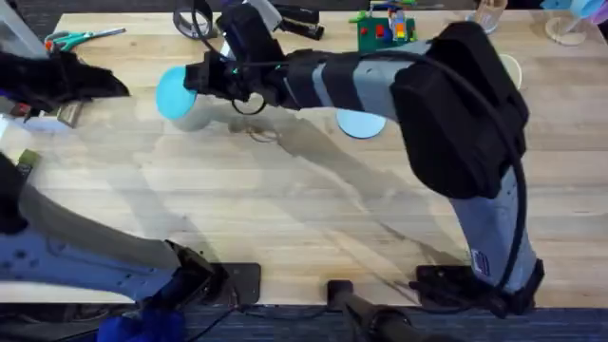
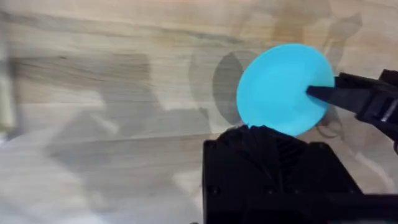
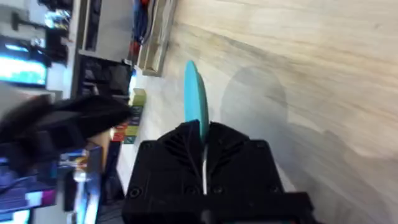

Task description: Pick up the plates from the table one by one and place each into a slot on the dish rack.

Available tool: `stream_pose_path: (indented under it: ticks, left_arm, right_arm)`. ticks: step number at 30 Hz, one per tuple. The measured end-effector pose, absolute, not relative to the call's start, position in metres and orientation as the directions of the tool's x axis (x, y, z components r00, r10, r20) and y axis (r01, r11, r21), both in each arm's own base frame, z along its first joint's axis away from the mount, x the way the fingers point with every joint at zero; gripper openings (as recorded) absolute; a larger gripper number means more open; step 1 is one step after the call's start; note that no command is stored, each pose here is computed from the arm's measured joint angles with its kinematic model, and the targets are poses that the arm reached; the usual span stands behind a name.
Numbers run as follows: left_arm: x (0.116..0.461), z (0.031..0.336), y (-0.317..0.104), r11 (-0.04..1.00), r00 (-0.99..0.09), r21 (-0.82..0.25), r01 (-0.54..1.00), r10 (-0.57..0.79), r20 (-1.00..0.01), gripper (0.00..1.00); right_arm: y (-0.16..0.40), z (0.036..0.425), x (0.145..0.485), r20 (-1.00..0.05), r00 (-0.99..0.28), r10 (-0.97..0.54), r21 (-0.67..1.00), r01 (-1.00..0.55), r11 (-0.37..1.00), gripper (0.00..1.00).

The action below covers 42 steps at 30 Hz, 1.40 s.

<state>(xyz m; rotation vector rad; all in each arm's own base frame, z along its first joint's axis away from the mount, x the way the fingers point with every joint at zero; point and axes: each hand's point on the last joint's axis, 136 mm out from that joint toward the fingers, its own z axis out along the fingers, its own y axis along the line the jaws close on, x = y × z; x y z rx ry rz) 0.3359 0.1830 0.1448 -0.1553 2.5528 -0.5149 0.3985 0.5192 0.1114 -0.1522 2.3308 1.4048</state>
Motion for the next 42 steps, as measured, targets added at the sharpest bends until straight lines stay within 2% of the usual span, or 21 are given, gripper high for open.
stream_pose_path:
  ticks: [8, 14, 19, 21, 22, 23, 25, 26, 28, 29, 35, 42]
  left_arm:
    - [0.321, 0.21, 0.176, 0.976, -0.813, -0.213, -0.053, -0.166, -0.558, 0.041]
    - [0.315, 0.239, 0.147, 0.994, -0.81, -0.106, -0.015, -0.074, -0.582, 0.068]
    - [0.309, 0.255, 0.128, 0.998, -0.802, -0.055, 0.017, -0.019, -0.597, 0.12]
    - [0.306, 0.255, 0.126, 0.999, -0.809, -0.053, 0.015, -0.019, -0.588, 0.212]
    - [0.303, 0.254, 0.125, 0.998, -0.815, -0.058, 0.009, -0.026, -0.579, 0.344]
    - [0.303, 0.253, 0.125, 0.998, -0.818, -0.06, 0.007, -0.028, -0.575, 0.408]
    - [0.302, 0.252, 0.125, 0.998, -0.822, -0.06, 0.004, -0.031, -0.569, 0.493]
    - [0.301, 0.252, 0.125, 0.998, -0.822, -0.058, 0.004, -0.03, -0.568, 0.607]
    - [0.301, 0.252, 0.125, 0.998, -0.823, -0.06, 0.001, -0.033, -0.567, 0.914]
    - [0.301, 0.252, 0.125, 0.998, -0.823, -0.061, -0.001, -0.036, -0.567, 0.966]
    - [0.301, 0.252, 0.125, 0.998, -0.823, -0.061, -0.002, -0.037, -0.567, 0.992]
    - [0.301, 0.252, 0.125, 0.998, -0.823, -0.061, -0.003, -0.037, -0.567, 0.993]
  right_arm:
    - [0.476, 0.12, 0.399, -0.461, -0.887, -0.029, 0.697, -0.382, 0.607, 0.031]
    - [0.423, 0.178, 0.41, -0.568, -0.817, -0.102, 0.59, -0.49, 0.642, 0.031]
    - [0.346, 0.236, 0.427, -0.641, -0.76, -0.102, 0.495, -0.512, 0.702, 0.031]
    - [0.309, 0.255, 0.433, -0.665, -0.74, -0.1, 0.452, -0.505, 0.735, 0.031]
    - [0.288, 0.265, 0.435, -0.679, -0.728, -0.101, 0.425, -0.501, 0.754, 0.031]
    - [0.271, 0.272, 0.437, -0.689, -0.718, -0.101, 0.402, -0.494, 0.771, 0.031]
    - [0.235, 0.285, 0.438, -0.707, -0.7, -0.103, 0.348, -0.471, 0.81, 0.03]
    - [0.215, 0.292, 0.437, -0.718, -0.688, -0.107, 0.313, -0.457, 0.833, 0.03]
    - [0.176, 0.306, 0.435, -0.738, -0.665, -0.119, 0.24, -0.423, 0.874, 0.03]
    - [0.159, 0.312, 0.433, -0.745, -0.655, -0.125, 0.207, -0.406, 0.89, 0.03]
    - [0.059, 0.344, 0.411, -0.769, -0.615, -0.173, -0.008, -0.261, 0.965, 0.03]
    - [-0.019, 0.339, 0.392, -0.707, -0.674, -0.212, -0.165, -0.134, 0.977, 0.03]
